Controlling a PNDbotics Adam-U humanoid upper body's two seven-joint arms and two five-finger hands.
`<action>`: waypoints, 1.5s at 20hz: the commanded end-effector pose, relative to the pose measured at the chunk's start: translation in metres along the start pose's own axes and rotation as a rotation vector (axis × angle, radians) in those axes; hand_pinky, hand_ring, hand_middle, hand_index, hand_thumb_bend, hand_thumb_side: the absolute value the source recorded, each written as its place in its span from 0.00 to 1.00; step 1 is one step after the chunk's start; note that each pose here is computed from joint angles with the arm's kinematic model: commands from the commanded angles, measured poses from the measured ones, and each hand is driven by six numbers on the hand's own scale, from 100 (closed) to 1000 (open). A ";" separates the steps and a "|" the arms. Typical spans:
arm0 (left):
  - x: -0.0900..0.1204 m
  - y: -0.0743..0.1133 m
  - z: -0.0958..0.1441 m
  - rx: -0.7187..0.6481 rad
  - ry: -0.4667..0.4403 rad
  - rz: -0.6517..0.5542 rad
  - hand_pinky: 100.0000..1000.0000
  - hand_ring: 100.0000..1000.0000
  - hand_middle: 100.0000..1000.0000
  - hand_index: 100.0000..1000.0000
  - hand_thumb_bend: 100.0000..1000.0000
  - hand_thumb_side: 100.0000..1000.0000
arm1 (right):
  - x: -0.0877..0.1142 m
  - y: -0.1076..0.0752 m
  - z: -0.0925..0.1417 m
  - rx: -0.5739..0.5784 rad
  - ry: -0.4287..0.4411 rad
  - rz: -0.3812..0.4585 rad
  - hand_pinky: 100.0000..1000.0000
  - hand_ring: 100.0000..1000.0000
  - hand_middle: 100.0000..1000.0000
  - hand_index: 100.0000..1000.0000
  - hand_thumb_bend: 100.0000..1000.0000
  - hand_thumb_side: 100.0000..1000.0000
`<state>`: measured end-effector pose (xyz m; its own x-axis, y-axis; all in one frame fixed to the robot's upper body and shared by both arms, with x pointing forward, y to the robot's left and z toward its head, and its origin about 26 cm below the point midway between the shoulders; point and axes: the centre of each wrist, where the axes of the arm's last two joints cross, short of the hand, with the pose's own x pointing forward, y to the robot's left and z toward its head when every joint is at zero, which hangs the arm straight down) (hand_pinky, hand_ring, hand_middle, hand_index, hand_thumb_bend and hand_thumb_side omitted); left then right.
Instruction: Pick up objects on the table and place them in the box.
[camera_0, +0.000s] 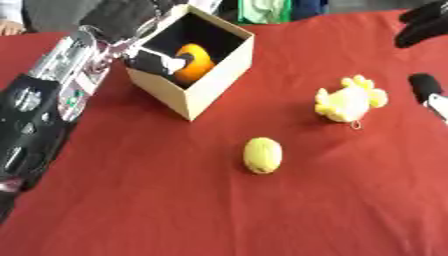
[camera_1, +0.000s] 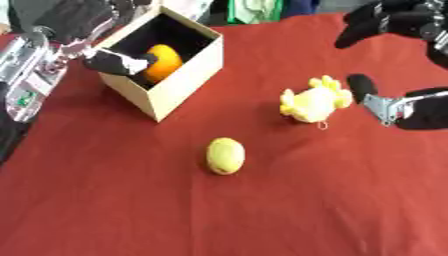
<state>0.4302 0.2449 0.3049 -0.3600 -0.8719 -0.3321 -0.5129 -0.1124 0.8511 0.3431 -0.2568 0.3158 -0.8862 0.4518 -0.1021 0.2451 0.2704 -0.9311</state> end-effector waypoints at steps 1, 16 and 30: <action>-0.001 0.023 0.002 0.105 0.000 0.018 0.75 0.81 0.77 0.92 0.08 0.39 | -0.003 -0.010 0.001 0.022 -0.001 0.066 0.81 0.88 0.72 0.77 0.00 0.16; 0.042 0.021 0.069 0.262 -0.070 0.354 0.69 0.77 0.69 0.89 0.00 0.64 | -0.031 -0.002 0.008 0.247 0.097 0.249 0.84 0.93 0.82 0.86 0.00 0.19; 0.043 0.021 0.127 0.137 0.005 0.609 0.70 0.77 0.68 0.89 0.00 0.68 | -0.056 0.047 0.020 0.455 0.245 0.137 0.75 0.91 0.78 0.93 0.00 0.20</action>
<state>0.3085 0.2627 0.2476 -0.6071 -0.7618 0.2260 -0.2809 0.4718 0.8357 0.3972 -0.2815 0.2622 -0.7395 0.6529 -0.1638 0.1001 -0.1339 -0.9859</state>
